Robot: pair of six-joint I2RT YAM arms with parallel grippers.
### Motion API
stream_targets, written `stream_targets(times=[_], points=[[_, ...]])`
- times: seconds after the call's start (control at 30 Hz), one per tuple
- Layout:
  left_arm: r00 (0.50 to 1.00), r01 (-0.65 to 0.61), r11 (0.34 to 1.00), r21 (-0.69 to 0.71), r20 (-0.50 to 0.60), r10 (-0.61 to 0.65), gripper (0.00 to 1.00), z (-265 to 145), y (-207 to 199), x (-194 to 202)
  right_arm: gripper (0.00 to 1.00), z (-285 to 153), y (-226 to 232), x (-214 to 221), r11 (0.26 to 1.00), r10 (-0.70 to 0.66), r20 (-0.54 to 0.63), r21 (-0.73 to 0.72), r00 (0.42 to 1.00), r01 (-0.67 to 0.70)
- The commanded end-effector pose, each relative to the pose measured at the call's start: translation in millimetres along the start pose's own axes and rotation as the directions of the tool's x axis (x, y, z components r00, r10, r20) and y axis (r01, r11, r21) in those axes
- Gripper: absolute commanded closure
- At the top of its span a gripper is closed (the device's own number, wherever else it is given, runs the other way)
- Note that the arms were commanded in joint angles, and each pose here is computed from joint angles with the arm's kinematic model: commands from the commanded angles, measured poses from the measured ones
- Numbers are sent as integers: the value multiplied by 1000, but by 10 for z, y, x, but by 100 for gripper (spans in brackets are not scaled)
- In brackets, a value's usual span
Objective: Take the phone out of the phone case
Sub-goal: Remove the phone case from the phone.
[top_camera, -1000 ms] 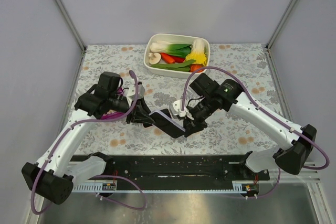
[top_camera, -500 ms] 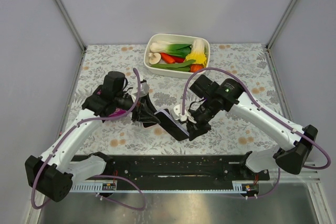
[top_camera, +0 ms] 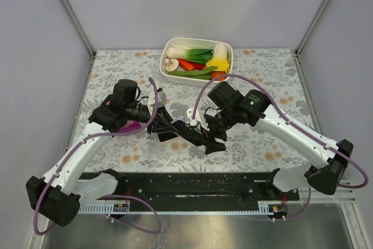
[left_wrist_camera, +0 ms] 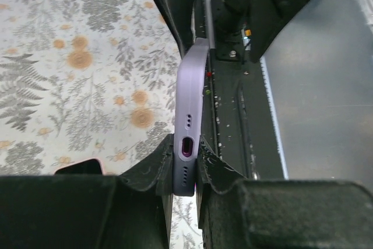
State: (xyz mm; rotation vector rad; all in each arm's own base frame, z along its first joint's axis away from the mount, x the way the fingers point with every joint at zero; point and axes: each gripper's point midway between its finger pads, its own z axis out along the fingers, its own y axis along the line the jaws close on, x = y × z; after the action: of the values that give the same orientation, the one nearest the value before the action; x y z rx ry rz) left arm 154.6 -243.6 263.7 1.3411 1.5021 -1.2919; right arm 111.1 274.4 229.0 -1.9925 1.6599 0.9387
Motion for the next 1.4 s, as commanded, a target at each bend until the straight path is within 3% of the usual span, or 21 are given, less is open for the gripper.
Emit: stream_targets(times=[0.0,0.1,0.27,0.37,0.53,0.9,1.07,1.17,1.23,1.33,1.37], points=[[978,-206,957,-204,-32,204,100,-154,353,-262,14,-59,-86,-616,995,-72,215,85,974,55],[980,-200,962,-185,-18,200,100,-151,287,-271,10,-44,-215,-643,993,-29,234,120,972,1],[979,-203,964,-171,-5,205,100,-165,201,-300,14,31,-375,-632,989,36,256,129,966,-71],[979,-200,967,-158,-1,202,100,-172,147,-308,18,48,-442,-620,988,82,278,105,957,-115],[981,-188,974,-129,18,191,100,-171,50,-331,37,74,-520,-601,986,144,310,41,940,-164],[983,-175,978,-113,43,181,100,-201,-51,-446,47,170,-689,-325,978,180,303,49,936,-204],[984,-167,979,-119,41,172,100,-210,-32,-422,62,129,-722,-259,976,189,314,43,930,-213],[985,-162,979,-124,43,169,100,-203,-6,-425,80,117,-656,-288,983,167,327,23,930,-184],[986,-150,980,-127,51,157,100,-196,18,-439,99,108,-624,-301,985,158,333,13,930,-172],[988,-134,983,-127,62,143,99,-172,54,-452,100,72,-612,-331,987,140,340,22,930,-157],[989,-122,985,-123,67,131,91,-164,60,-456,100,55,-602,-348,988,137,344,22,929,-153]])
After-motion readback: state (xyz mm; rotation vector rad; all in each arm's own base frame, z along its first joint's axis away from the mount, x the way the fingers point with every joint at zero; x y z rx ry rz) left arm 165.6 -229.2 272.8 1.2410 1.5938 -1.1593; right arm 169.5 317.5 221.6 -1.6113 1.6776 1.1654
